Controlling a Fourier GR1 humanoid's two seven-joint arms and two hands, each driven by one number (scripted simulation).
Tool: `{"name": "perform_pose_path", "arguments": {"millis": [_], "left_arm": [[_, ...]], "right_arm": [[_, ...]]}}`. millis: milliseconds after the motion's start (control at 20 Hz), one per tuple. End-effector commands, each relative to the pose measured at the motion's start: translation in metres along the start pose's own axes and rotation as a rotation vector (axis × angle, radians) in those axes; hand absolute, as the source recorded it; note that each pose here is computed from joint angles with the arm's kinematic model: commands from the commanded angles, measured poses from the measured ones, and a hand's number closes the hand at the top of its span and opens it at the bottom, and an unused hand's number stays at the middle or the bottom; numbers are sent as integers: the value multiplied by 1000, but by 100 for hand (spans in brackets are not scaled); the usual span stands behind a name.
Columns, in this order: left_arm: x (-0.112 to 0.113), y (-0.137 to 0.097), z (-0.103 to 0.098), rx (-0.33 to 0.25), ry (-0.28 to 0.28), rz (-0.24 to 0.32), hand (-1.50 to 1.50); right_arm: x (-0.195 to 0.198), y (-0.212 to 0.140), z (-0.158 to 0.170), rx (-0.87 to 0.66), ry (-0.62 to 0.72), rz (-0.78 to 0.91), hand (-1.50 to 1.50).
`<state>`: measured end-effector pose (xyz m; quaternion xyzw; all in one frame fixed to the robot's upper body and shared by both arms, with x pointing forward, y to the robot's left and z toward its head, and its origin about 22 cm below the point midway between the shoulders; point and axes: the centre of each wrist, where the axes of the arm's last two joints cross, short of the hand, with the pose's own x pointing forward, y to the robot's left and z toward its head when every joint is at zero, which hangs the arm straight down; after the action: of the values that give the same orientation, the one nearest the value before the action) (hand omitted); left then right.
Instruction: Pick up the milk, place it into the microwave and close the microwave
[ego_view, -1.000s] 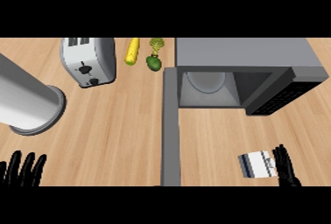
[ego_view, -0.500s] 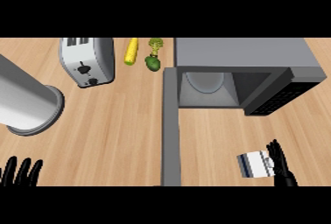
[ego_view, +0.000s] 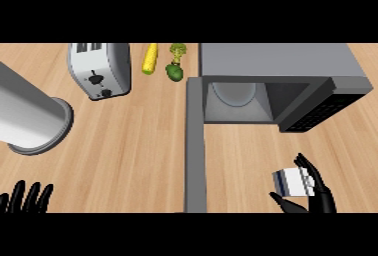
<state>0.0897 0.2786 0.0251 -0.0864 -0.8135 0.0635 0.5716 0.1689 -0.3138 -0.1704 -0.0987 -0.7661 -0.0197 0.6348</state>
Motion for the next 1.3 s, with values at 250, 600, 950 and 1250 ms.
{"name": "perform_pose_path", "arguments": {"millis": [250,600,950,1250], "left_arm": [[-7,-7,18,12,6,28,-150],[-3,2,-9,-15,6,27,-150],[6,20,1,-6,-13,19,-150],[10,-1,9,4,-5,38,-150]], "right_arm": [[-1,15,-31,-81,-100,137,150],[10,56,-92,-109,-107,128,150],[13,69,-102,-111,-197,27,150],[19,93,-109,-120,-192,24,150]]}}
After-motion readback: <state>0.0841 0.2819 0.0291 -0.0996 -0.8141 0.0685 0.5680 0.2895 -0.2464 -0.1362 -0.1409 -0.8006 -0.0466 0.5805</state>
